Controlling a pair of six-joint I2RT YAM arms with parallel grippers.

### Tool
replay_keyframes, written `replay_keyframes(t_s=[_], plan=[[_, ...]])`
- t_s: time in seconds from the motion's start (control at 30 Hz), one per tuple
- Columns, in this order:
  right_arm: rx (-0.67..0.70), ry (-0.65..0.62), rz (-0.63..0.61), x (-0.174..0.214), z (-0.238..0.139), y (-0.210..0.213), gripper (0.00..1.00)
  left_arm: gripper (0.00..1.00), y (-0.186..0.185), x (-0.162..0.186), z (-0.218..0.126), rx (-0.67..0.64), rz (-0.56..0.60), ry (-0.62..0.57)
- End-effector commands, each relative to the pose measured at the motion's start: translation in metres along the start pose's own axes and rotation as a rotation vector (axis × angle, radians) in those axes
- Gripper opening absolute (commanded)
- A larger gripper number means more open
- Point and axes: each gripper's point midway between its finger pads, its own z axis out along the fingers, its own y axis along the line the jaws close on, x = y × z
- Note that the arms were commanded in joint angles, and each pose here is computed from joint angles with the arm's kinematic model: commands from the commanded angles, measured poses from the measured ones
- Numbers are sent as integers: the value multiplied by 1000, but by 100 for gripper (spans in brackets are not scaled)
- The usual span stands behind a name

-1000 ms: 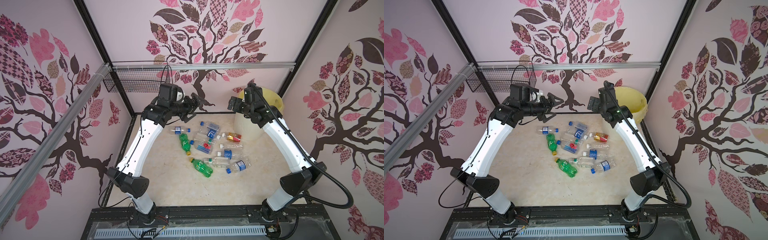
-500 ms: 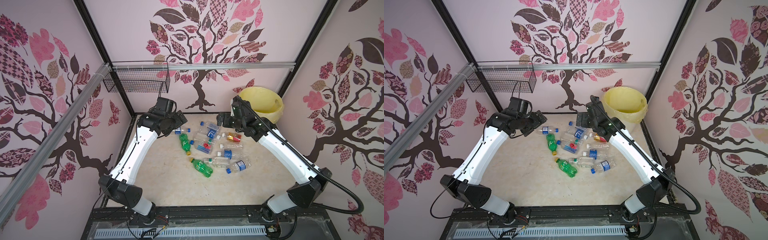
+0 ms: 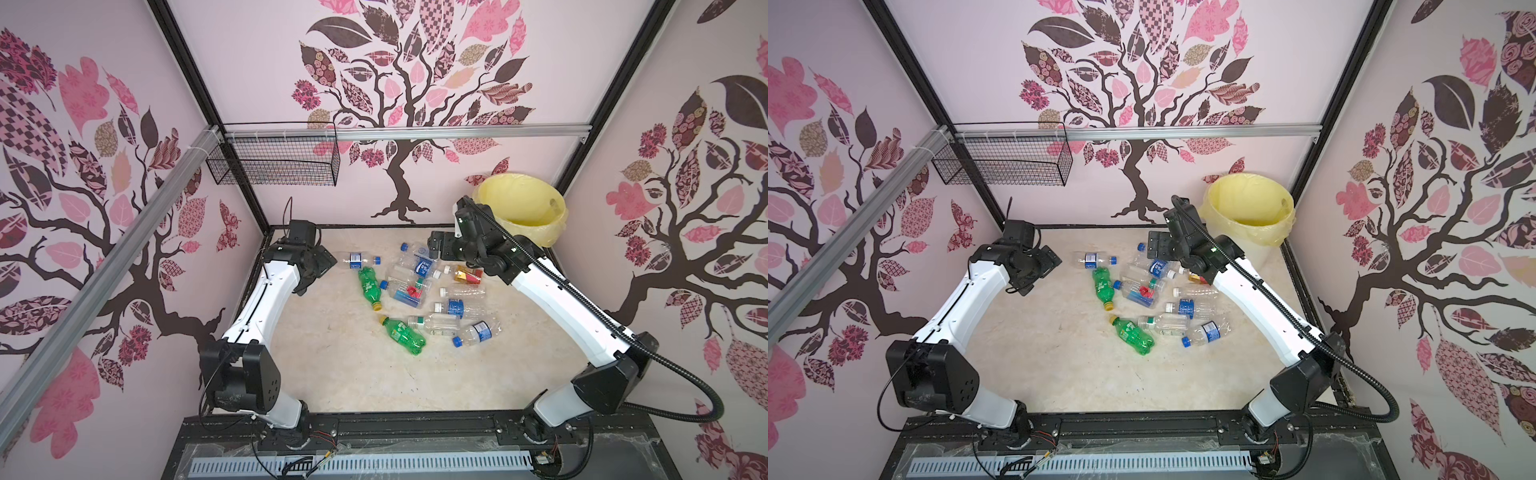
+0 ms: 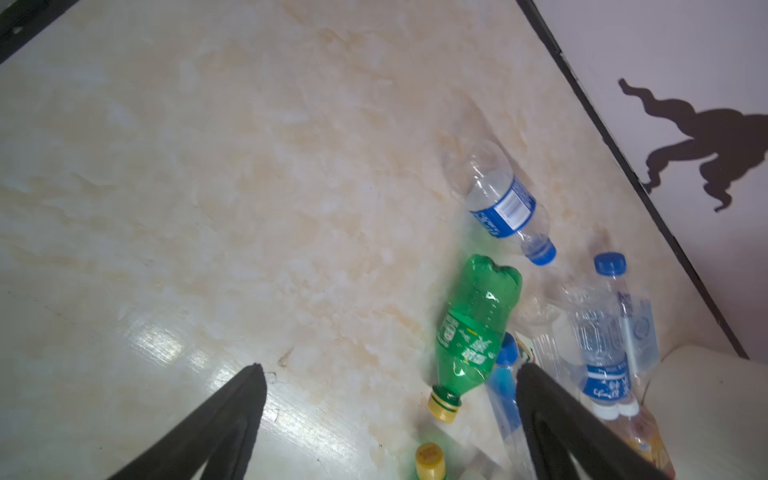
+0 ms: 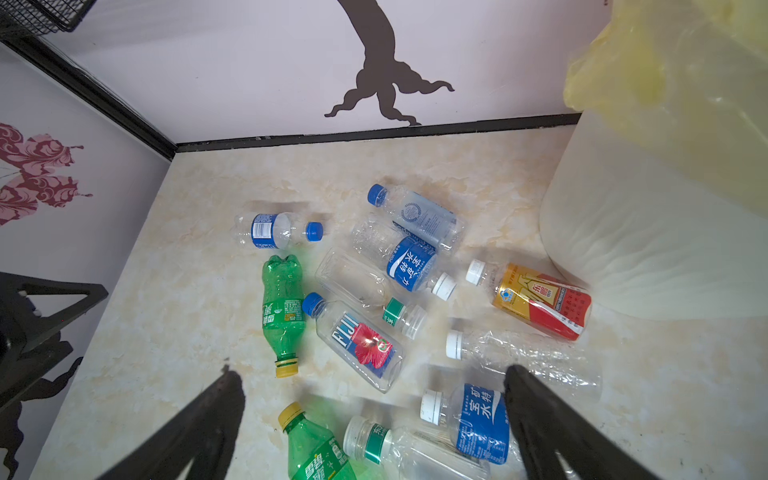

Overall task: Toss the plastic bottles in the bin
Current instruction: 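Swing the right gripper back over the pile while the left lowers toward bottles, then lower the left gripper onto the clear blue-label bottle and close on its base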

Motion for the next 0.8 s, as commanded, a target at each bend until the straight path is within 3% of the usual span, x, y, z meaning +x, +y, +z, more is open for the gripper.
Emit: replay_keyframes(t_s=[0.0, 0.43, 0.77], plan=[[3, 29, -26, 4, 7, 6, 100, 97, -21, -10, 13, 48, -2, -24], [29, 72, -53, 12, 34, 9, 100, 97, -49, -7, 104, -11, -59, 83], [33, 116, -104, 25, 60, 17, 100, 97, -103, -5, 138, 96, -166, 83]])
